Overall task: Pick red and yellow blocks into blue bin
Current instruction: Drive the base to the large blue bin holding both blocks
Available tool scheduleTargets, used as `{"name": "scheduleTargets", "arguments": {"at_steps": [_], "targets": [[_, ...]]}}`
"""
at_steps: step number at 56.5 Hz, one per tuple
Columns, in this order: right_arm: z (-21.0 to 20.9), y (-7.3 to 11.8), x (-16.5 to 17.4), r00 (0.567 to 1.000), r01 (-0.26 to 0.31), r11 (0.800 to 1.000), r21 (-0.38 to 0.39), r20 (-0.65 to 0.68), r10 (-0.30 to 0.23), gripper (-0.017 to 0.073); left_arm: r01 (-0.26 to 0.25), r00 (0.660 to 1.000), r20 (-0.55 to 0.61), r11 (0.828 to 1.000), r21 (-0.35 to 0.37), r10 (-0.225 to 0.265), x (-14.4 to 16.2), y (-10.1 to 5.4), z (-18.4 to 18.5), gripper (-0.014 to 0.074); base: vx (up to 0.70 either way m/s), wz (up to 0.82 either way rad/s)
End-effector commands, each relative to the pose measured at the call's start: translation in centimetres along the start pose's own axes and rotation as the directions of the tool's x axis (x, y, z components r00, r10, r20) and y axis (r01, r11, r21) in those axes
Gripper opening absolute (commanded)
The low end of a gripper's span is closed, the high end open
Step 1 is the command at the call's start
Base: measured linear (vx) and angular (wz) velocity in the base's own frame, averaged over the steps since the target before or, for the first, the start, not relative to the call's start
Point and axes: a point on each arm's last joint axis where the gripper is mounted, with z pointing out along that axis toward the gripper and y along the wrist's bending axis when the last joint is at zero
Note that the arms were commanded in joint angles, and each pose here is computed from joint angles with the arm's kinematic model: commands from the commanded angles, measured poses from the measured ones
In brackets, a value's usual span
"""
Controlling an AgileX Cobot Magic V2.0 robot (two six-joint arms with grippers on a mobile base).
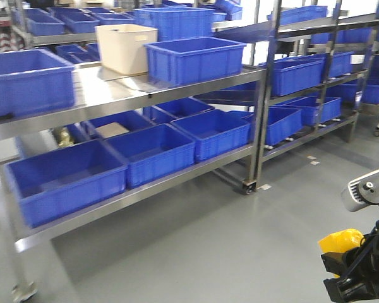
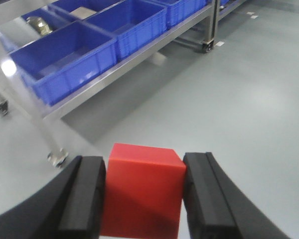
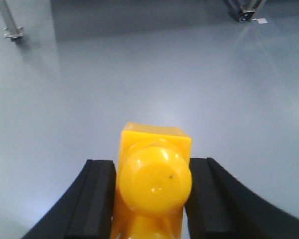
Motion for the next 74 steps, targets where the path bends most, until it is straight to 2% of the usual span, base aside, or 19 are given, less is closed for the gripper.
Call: {"name": "scheduleTargets", "arguments": {"at_steps": [1, 42, 74], "targets": [[-1.18, -0.24, -1.39, 0.994, 0.008, 1.000, 0.021, 0.112, -0.010, 0.0226, 0.010, 0.996, 0.094, 1.000, -0.003, -0.010, -1.40, 0.10, -0.17, 0.0272, 0.43, -0.25], [-1.18, -0.24, -1.39, 0.994, 0.008, 1.000, 0.021, 0.112, -0.010, 0.0226, 0.010, 0.996, 0.094, 1.000, -0.003, -0.010, -1.40, 0.10, -0.17, 0.0272, 0.41, -0.24], [-1.18, -0.24, -1.39, 0.994, 0.008, 1.000, 0.021, 0.113, -0.010, 0.0226, 0.010, 0.996, 0.094, 1.000, -0.003, -0.010, -1.40, 0.10, -0.17, 0.0272, 0.39, -0.39]]}}
